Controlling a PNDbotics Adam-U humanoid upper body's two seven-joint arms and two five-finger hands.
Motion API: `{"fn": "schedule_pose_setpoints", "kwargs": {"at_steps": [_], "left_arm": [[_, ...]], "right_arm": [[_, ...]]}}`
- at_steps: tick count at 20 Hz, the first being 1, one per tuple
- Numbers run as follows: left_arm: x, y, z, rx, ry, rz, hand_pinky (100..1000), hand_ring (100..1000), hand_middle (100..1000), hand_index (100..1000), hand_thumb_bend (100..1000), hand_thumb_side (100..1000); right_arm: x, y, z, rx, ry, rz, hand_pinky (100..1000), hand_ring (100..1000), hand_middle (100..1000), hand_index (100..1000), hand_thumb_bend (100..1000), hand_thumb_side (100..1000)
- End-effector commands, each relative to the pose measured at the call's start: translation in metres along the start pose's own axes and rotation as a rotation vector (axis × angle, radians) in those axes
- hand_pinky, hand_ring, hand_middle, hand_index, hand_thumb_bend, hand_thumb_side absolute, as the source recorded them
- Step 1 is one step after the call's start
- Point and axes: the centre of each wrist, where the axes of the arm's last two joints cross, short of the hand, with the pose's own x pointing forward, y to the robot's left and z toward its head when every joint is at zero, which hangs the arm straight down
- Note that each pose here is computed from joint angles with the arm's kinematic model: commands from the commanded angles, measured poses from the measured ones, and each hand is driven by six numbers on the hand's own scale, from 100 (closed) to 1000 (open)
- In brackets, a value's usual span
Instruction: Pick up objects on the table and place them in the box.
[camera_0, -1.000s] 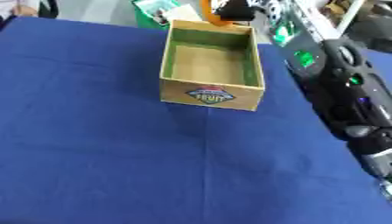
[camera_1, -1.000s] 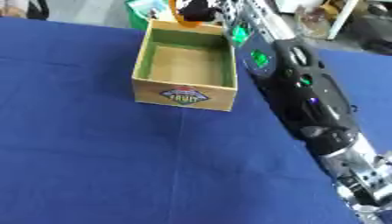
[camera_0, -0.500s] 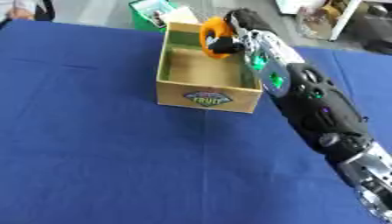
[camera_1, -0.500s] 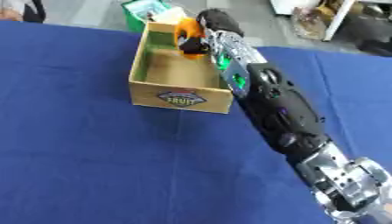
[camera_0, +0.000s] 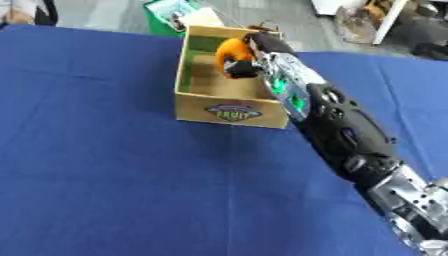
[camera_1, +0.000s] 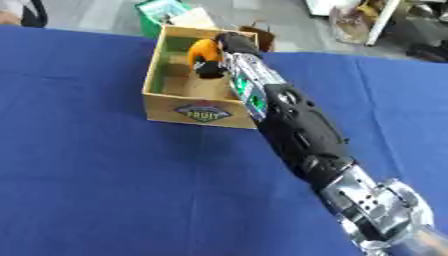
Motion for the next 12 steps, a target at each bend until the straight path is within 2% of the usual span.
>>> {"fn": "schedule_pose_setpoints", "kwargs": {"at_steps": [1, 2, 4, 6, 9, 12], "left_arm": [[0.007, -0.002, -0.004, -0.014, -0.031, 0.006, 470, 344, 410, 639, 100, 789], [0.007, -0.002, -0.004, -0.014, -0.032, 0.007, 470, 344, 410, 639, 100, 789], [0.007, -0.002, -0.004, -0.012, -0.032, 0.006, 470, 344, 410, 639, 100, 789], [0.007, -0.001, -0.004, -0.009, -0.032, 0.005, 470, 345, 410, 639, 100, 790], [0.008, -0.002, -0.006, -0.009, -0.035, 0.005, 470, 345, 411, 639, 100, 790], [0.008, -0.001, -0.006, -0.006, -0.038, 0.003, 471, 346, 411, 639, 100, 790]], "right_arm": [[0.003, -0.015, -0.002, -0.006, -0.004, 0.005, 862, 938, 742, 929, 372, 598], [0.003, -0.015, -0.002, -0.001, -0.001, 0.004, 873, 953, 741, 946, 483, 590], [0.002, -0.018, -0.002, -0.025, 0.017, 0.011, 879, 955, 705, 950, 624, 608], [0.001, -0.025, 0.001, -0.099, 0.033, 0.046, 882, 961, 700, 948, 692, 635], [0.000, -0.035, 0.006, -0.142, 0.030, 0.052, 878, 957, 692, 947, 719, 641], [-0.004, -0.050, 0.015, -0.178, 0.006, 0.010, 867, 944, 668, 935, 647, 662]]}}
